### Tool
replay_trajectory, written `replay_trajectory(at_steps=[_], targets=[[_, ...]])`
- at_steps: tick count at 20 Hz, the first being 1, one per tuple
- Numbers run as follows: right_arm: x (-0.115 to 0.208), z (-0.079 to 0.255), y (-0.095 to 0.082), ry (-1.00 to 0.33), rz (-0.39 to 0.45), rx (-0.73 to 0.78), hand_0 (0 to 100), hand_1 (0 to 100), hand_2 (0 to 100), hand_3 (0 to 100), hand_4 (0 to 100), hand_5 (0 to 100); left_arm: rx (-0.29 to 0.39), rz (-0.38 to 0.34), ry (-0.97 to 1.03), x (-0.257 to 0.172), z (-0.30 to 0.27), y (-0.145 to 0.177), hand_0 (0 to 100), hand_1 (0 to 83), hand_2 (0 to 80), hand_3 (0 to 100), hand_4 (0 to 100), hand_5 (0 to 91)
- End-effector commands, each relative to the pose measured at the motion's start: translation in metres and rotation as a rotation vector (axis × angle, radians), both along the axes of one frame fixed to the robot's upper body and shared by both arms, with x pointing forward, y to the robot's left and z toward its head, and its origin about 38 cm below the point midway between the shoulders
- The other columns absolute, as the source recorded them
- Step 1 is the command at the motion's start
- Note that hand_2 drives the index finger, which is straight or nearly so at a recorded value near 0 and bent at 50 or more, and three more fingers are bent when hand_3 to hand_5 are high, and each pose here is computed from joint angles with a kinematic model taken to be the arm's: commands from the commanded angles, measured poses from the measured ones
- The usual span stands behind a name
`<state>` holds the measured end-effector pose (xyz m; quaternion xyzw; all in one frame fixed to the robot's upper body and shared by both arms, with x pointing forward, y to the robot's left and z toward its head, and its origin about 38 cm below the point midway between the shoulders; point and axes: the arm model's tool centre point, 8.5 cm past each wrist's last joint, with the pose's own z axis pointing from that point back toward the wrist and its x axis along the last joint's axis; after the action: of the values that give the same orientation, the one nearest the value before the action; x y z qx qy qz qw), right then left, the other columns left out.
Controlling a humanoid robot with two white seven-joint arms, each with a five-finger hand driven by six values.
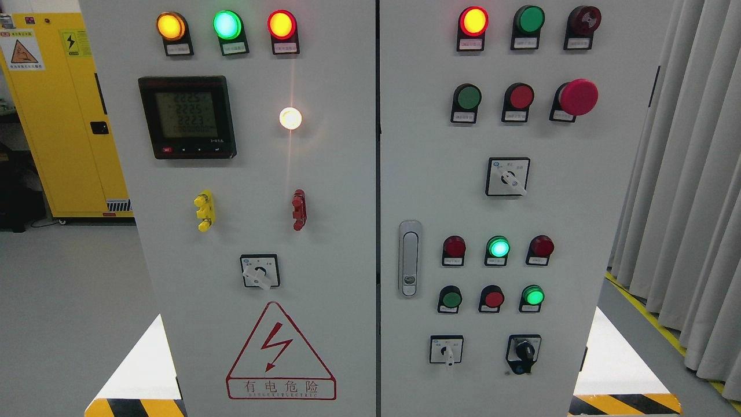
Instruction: Turn on light switch 1
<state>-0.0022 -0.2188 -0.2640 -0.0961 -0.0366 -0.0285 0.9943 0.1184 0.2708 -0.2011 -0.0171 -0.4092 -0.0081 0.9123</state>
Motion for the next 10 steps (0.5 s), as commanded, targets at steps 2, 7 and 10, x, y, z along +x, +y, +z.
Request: replay_trajectory(at_steps=[2,7,10], targets=[[0.0,0.0,0.0,0.001,0.0,-0.001,0,50,4,0,0,0,-0.058,-0.014,0.537,-0.136,-0.053,0.009,33,41.4,7.0,22,30,0.0],[0.0,0.0,0.0,0.001,0.0,-0.001,0,50,4,0,0,0,-0.158,-0.028,0.68,-0.142,-0.056,0.001,36,37.7,0.0,0,14,0.0],[0.0,0.0,0.0,0.001,0.0,0.001,0,50,4,0,0,0,-0.175,-0.027,0.686,-0.142,-0.057,-0.015,38,31.8,0.0,0,0,0.0]])
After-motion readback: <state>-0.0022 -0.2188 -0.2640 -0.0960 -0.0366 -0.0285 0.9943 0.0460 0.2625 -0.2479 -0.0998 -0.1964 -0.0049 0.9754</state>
